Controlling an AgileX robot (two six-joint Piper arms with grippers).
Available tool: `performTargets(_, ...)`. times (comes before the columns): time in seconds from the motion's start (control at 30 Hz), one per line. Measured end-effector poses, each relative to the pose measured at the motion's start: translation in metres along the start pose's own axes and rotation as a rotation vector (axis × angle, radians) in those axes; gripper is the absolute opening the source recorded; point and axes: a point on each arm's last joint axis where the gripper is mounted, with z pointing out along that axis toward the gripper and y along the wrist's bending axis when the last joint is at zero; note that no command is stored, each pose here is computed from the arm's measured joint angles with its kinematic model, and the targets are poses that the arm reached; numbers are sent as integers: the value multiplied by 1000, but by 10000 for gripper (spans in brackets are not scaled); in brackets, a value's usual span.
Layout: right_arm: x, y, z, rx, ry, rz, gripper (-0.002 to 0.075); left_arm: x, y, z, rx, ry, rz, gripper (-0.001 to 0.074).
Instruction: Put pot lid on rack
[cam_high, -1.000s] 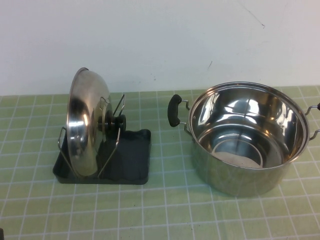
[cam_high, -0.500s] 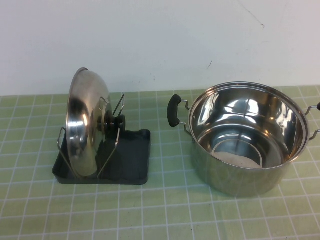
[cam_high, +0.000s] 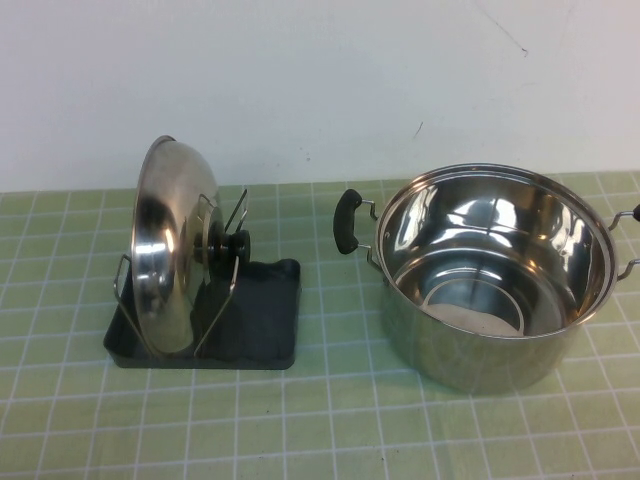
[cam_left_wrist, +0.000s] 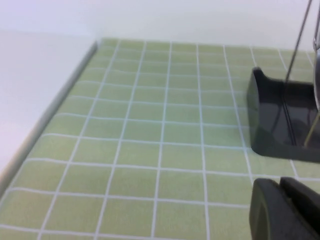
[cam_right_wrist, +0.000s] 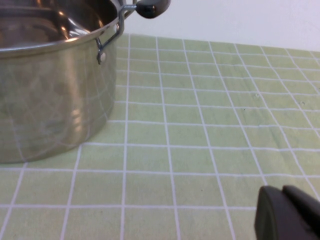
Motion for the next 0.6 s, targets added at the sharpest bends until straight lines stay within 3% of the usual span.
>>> performTargets(0.23, 0, 0, 0, 0, 0, 0, -1, 0, -4, 0, 62, 10, 18, -1)
performTargets(0.6, 0, 0, 0, 0, 0, 0, -1, 1, -5, -1, 72, 13, -4, -1)
